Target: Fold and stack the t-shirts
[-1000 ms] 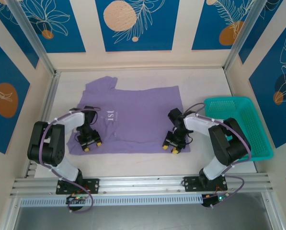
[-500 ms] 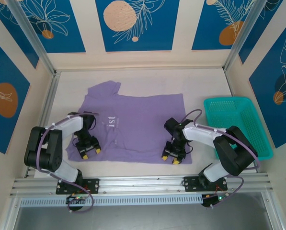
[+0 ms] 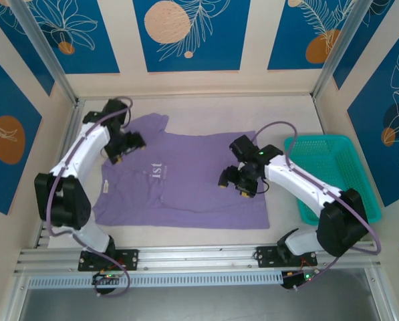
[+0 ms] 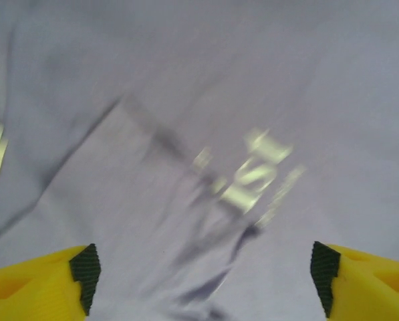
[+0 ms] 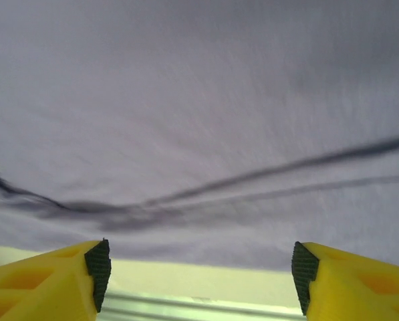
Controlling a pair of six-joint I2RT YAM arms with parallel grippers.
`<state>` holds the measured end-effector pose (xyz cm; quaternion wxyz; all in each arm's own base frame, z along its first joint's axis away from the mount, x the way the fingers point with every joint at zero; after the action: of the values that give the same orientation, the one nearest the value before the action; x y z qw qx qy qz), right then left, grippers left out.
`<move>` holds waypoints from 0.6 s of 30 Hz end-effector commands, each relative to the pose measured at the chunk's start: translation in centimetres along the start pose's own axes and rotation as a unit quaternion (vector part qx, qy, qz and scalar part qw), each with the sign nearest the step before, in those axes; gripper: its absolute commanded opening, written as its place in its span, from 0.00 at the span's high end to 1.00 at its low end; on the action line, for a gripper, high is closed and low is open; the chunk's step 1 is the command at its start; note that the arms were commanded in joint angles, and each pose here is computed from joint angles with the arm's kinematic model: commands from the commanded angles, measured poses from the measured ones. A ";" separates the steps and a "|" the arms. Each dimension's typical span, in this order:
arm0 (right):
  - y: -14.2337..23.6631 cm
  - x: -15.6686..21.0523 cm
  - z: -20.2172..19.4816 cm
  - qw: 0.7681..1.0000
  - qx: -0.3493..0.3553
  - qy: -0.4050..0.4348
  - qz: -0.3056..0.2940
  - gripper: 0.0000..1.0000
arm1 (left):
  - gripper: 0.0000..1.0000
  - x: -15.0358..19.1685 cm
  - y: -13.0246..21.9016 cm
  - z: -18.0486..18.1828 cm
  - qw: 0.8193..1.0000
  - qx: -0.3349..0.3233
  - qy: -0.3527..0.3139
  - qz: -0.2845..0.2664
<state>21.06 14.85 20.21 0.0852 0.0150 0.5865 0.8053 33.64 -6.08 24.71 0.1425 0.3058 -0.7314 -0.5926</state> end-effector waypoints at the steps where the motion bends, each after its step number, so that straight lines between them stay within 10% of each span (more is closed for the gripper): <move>1: 1.9 -2.9 -0.6 0.993 -0.002 -0.028 -0.115 0.24 | 0.13 -3.2 -1.3 -2.9 0.999 0.035 -0.024 -0.023; 6: 2.8 -7.9 -0.8 0.977 -0.040 0.001 -0.212 0.23 | 0.10 -7.6 -2.5 -5.5 0.996 0.047 -0.050 -0.059; 18: 1.3 -11.2 -0.7 0.989 -0.056 0.034 -0.135 0.27 | 0.08 -17.0 -12.3 -9.3 0.994 0.074 -0.053 -0.066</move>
<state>31.37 12.24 22.82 0.1888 -0.1063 0.5362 0.8158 54.69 -4.91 20.89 0.0171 0.3546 -0.7495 -0.5588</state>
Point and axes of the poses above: each hand's point on the last joint's axis, 136 mm out from that joint toward the fingers, its own y axis back along the fingers, its own z axis along the line the jaws close on, x = y × z, the point moved 9 cm from there along y, back along the fingers, and after that the axes turned 9 degrees about y, right-handed, at the moved point
